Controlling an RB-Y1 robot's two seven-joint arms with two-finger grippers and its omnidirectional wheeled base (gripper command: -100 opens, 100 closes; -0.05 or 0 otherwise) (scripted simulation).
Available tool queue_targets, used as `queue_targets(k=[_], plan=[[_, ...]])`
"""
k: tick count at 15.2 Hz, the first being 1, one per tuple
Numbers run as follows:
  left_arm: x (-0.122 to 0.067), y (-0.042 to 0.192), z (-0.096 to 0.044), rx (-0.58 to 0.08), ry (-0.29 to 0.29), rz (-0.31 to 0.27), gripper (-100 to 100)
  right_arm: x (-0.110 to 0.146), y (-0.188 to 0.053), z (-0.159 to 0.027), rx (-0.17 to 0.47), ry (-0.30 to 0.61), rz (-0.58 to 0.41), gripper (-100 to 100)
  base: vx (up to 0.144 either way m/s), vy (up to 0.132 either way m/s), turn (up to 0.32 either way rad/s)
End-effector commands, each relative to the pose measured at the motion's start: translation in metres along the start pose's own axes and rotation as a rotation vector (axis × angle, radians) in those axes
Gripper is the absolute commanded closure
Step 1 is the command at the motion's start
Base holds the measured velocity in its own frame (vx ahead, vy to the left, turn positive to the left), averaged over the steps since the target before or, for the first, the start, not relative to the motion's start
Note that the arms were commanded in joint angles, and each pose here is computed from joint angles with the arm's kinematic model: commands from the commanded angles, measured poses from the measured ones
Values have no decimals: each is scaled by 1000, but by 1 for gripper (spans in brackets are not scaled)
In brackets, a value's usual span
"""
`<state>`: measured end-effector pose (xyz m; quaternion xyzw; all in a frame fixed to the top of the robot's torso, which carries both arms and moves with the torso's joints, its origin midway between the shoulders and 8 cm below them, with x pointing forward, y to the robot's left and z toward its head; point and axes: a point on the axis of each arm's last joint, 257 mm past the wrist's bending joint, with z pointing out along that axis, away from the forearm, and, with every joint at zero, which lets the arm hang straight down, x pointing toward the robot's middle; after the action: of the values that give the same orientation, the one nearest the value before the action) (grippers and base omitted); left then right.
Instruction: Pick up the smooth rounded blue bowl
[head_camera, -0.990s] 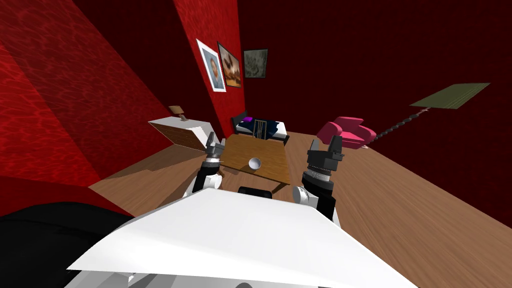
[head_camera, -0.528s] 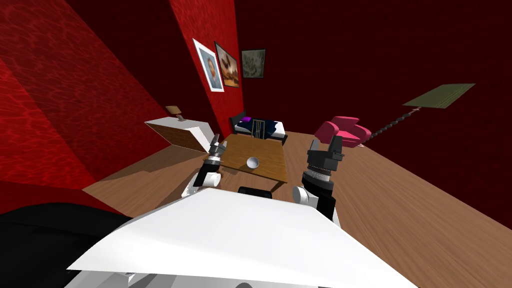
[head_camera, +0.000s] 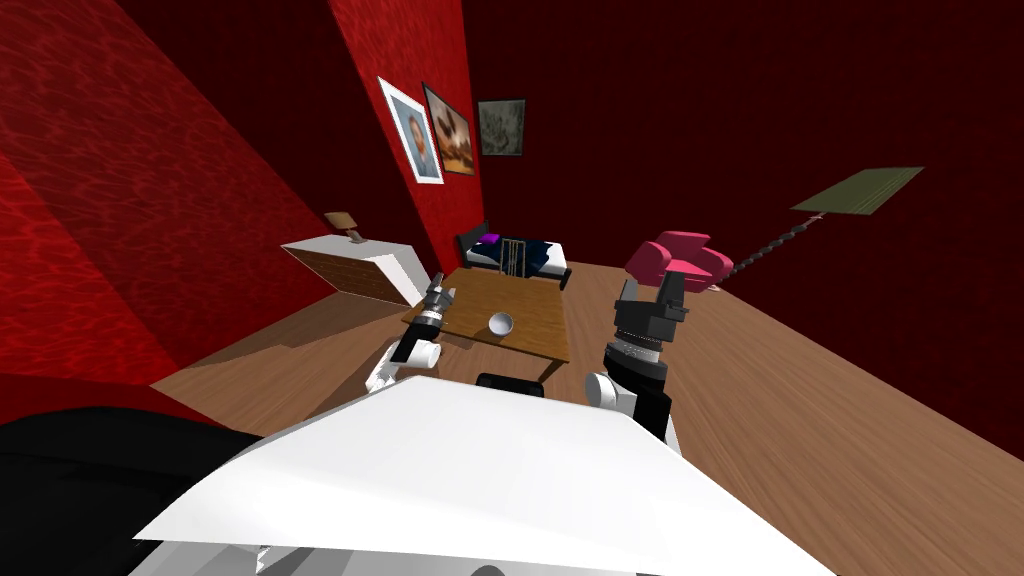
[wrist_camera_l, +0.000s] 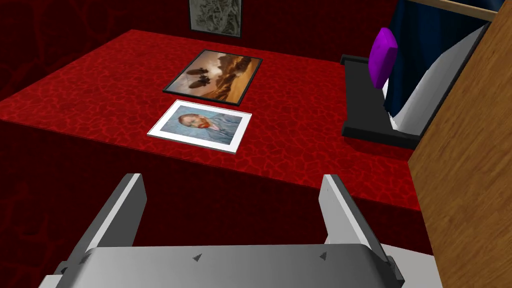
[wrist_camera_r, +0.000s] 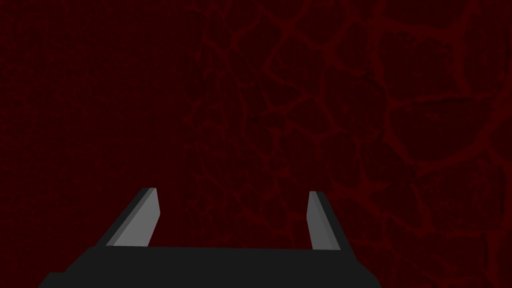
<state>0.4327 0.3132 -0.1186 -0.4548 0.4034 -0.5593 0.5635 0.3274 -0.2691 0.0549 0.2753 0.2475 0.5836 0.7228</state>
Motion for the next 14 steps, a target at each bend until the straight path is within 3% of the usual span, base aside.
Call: queue_targets(k=[1, 14], plan=[[-10, 23, 5, -65, -18, -8, -100, 0, 0, 0, 0, 0, 0, 0, -14, -49, -56], [-49, 106, 8, -334, -114, -48, -100, 0, 0, 0, 0, 0, 0, 0, -14, -46, -37]])
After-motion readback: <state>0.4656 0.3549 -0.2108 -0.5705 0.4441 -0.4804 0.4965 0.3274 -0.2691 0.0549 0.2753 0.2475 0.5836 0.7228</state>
